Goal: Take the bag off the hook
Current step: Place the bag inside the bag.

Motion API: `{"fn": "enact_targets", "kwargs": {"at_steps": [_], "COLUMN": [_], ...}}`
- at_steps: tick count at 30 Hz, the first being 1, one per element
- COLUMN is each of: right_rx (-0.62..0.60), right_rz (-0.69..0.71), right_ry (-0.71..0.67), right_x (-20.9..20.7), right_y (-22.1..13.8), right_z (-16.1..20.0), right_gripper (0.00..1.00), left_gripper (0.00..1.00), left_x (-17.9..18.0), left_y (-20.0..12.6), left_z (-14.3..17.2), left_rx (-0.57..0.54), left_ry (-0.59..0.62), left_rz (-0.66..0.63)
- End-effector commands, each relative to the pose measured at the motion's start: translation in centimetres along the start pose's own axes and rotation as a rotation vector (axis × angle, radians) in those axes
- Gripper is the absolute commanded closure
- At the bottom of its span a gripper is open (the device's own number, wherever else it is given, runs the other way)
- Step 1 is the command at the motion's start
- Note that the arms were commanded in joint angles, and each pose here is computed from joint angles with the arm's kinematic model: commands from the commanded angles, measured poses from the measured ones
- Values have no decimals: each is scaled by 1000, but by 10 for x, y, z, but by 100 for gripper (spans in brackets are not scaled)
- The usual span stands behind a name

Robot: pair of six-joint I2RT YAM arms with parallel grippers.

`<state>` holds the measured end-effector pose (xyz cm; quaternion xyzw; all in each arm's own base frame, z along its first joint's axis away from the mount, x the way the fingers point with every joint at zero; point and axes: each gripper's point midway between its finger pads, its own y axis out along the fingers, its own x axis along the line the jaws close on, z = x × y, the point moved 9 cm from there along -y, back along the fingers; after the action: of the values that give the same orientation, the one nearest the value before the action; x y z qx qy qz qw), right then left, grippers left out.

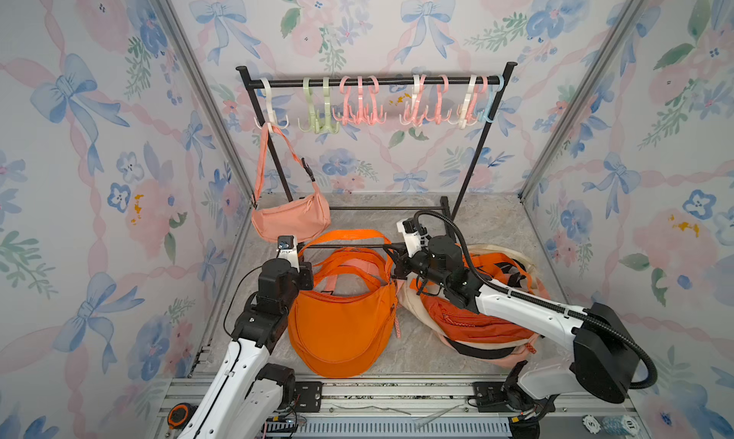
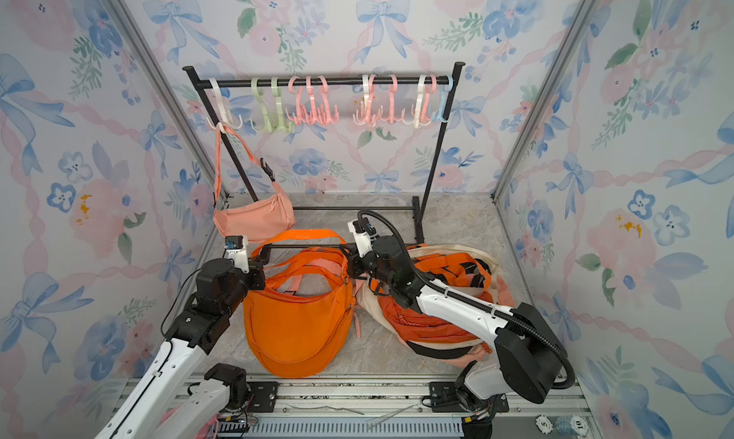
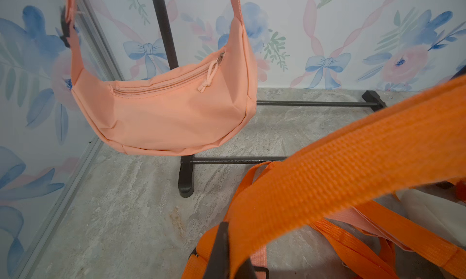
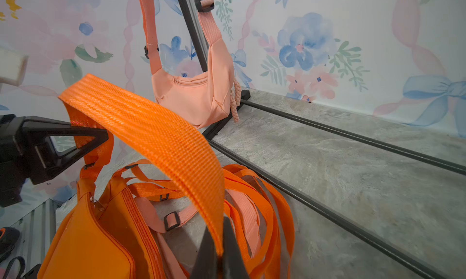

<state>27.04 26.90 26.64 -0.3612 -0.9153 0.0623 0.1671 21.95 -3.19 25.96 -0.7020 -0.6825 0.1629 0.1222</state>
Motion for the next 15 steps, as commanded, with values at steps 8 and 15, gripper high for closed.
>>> {"fn": "enact_targets", "kwargs": {"at_steps": [8, 15], "right_rx": [10, 31], "right_rz": [-45, -65], "right_ry": [105, 171], "right_x": [-32, -50], "right_y": [32, 45], "right_z": [17, 31], "right_gripper": [94, 77], "left_gripper": [74, 55], "left_x": [1, 6], "left_y": [34, 39], "left_z": [6, 9], "left_rx": [75, 98], "left_ry": [-56, -64], "left_rz": [68, 64]}}
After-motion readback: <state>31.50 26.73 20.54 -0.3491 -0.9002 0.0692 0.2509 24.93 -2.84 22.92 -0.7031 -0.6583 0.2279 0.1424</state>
